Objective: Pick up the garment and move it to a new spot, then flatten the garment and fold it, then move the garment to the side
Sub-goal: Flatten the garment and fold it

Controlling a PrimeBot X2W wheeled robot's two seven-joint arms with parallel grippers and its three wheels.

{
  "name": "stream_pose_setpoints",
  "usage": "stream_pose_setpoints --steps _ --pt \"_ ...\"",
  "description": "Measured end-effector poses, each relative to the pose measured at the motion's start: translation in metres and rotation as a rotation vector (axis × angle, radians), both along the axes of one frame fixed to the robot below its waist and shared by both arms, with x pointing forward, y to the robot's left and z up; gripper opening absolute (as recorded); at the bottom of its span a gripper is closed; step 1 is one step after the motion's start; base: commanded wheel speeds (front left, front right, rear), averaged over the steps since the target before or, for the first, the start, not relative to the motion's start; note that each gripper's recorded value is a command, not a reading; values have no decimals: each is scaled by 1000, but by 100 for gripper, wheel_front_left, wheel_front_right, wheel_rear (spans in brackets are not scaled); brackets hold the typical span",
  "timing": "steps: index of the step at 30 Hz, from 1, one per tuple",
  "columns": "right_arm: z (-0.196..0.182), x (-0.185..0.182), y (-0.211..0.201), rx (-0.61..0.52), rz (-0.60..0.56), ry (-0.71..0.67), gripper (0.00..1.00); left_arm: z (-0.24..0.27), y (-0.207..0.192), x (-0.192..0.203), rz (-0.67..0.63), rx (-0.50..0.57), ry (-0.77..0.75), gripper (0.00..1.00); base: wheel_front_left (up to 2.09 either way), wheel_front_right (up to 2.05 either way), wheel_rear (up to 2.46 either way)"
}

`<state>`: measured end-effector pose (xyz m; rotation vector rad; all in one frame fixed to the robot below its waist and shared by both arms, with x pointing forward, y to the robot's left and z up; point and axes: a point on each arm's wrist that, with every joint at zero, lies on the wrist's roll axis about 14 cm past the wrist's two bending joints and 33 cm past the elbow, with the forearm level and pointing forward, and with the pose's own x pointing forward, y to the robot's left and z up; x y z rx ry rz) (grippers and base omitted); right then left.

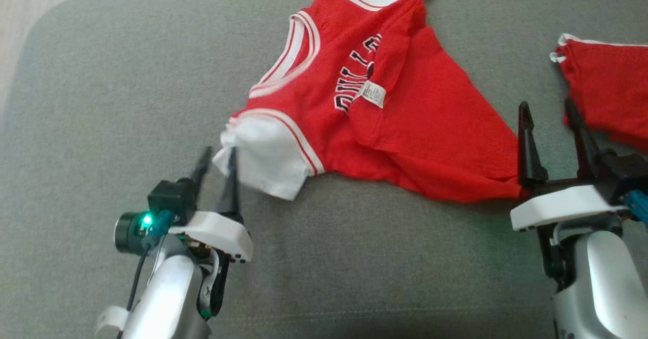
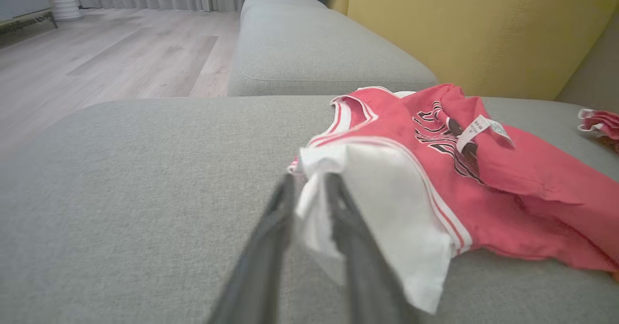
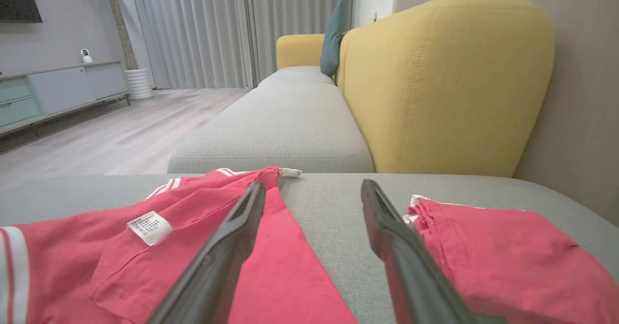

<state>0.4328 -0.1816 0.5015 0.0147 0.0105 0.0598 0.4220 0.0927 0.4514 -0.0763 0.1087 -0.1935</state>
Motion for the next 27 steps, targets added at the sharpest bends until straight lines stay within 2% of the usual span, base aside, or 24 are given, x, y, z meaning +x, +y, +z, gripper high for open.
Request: stream_pose_setpoints --steps 6,12,17,21,27 --pt "-8 4 34 3 99 20 100 3 10 -1 34 -4 -7 100 0 0 0" --pt "-30 -2 104 -8 304 94 100 8 23 -4 69 -8 -21 100 0 0 0" --pt "-64 -12 142 -148 443 189 100 5 33 -8 94 -6 -12 100 0 0 0" --pt "-73 -3 152 -232 487 196 100 2 39 -11 116 -18 1 100 0 0 0" --pt "-90 12 146 -298 478 225 100 -4 45 -14 139 -16 20 100 0 0 0"
